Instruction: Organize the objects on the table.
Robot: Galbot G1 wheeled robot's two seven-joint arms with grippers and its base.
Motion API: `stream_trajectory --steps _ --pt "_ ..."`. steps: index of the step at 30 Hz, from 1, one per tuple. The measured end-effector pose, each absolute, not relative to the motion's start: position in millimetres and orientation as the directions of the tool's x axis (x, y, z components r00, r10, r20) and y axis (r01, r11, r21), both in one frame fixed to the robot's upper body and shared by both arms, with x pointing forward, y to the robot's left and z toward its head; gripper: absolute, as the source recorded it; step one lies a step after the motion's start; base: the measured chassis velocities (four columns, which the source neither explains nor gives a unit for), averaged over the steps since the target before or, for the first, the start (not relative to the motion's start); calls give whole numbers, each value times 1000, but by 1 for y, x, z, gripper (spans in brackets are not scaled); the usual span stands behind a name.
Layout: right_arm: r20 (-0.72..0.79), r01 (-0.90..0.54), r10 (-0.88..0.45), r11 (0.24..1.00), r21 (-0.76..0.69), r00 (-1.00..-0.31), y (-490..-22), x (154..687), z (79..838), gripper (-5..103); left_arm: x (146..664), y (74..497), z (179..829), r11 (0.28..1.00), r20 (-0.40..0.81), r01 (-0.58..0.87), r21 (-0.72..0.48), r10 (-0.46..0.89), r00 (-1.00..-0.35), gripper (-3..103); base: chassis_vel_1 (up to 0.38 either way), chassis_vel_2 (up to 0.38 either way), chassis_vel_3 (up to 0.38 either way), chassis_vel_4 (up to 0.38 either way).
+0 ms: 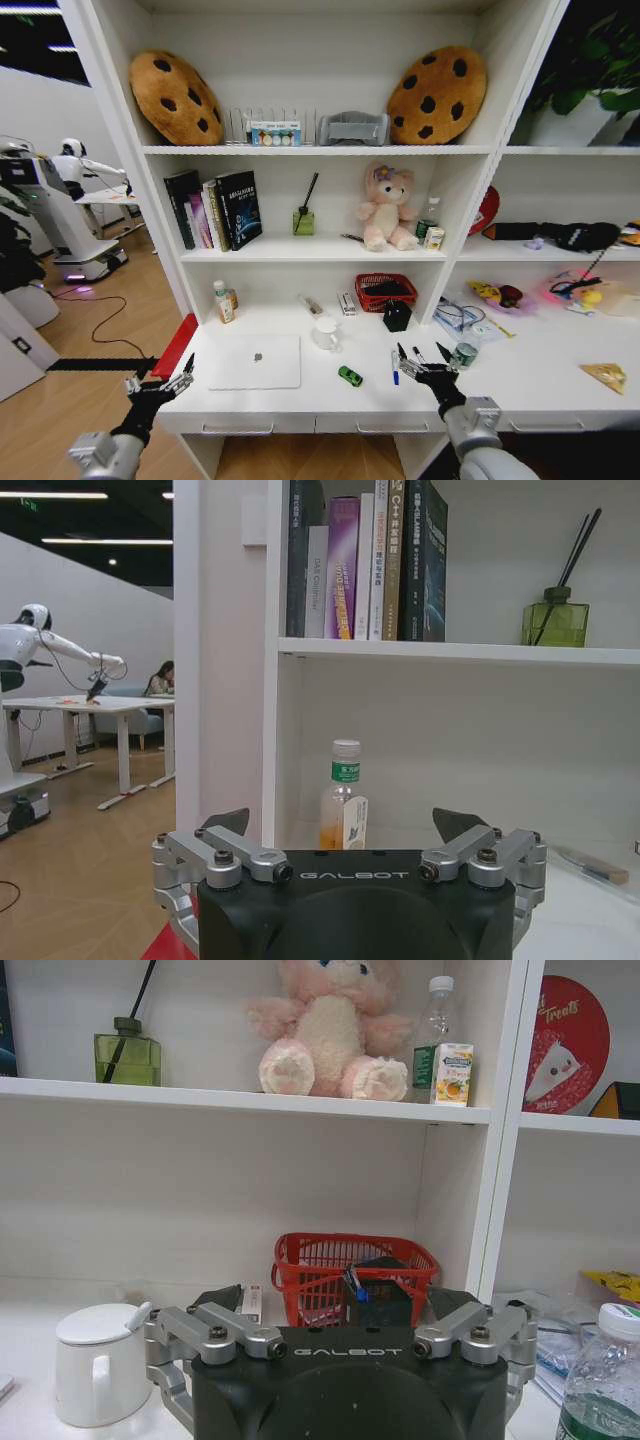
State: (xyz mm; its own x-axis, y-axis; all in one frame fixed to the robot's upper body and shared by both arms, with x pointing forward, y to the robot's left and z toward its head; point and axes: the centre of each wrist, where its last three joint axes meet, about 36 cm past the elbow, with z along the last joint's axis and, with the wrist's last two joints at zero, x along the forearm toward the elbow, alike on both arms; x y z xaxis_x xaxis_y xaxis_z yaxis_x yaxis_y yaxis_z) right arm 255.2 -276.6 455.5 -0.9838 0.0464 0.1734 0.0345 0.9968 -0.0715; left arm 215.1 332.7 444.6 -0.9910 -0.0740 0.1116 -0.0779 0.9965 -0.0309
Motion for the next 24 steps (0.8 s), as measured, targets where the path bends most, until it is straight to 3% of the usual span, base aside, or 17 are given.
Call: stream_trajectory --steps 24 --pt "199 33 46 997 -68 -979 -279 257 464 100 217 332 441 996 112 -89 -29 -85 -990 100 -5 -6 4 6"
